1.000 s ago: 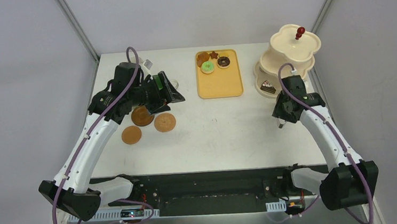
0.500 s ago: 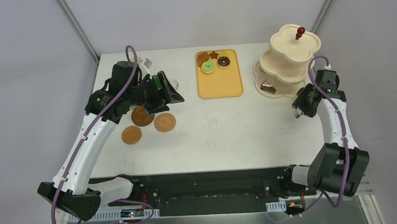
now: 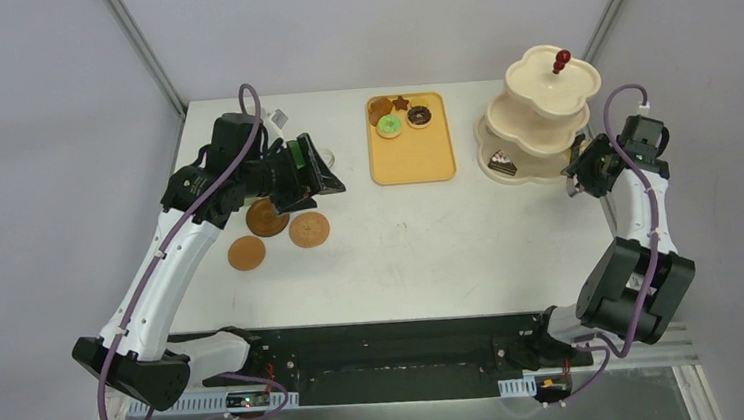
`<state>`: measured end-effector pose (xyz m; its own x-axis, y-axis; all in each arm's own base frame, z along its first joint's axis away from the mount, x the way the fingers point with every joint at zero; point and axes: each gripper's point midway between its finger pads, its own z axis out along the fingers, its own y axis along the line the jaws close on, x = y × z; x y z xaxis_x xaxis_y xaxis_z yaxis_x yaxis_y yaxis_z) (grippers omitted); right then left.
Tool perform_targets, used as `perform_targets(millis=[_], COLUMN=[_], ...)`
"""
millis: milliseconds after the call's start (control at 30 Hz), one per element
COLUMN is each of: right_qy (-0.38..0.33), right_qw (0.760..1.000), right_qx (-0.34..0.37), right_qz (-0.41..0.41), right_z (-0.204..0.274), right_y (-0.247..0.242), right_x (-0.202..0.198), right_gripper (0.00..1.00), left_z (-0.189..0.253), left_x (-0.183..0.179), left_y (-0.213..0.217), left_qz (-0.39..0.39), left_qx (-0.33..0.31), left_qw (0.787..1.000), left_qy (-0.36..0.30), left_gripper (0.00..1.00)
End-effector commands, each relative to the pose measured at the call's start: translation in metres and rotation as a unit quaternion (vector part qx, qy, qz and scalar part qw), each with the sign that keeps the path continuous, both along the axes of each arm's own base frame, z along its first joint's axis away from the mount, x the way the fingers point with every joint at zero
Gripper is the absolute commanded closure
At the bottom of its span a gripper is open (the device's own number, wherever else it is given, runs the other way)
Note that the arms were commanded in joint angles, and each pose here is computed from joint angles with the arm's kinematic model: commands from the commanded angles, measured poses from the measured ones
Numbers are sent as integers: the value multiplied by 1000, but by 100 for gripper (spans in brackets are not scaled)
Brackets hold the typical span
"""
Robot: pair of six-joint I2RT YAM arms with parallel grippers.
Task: Serve the afternoon tea
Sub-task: Place the desert on the desert table.
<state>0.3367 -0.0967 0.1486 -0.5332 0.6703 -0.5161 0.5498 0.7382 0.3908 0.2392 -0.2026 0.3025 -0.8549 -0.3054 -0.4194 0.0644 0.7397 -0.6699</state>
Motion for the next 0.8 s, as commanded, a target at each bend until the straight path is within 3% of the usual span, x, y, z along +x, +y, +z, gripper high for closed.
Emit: perform_targets(millis=[0,300,533,767], right_qy=[-64,-32,-58,-93], right_qw=[997,998,996,989], right_qx=[-1,3,-28,-41], right_qz=[41,54,63,109], right_z=[13,-22,-21,-15], right_y=[1,2,3,36], right_x=[23,15,12,19], right_gripper=[82,86,86,86], left_z=[4,-10,-17,-19], left_x=[3,-1,-8,-18], left_y=[3,5,4,8], left_qz=[-3,-2,-8,-17], left_qx=[7,11,3,9], left_qw=[1000,1000,1000,1000], left_qy=[-9,3,7,3], left_gripper=[21,21,21,21])
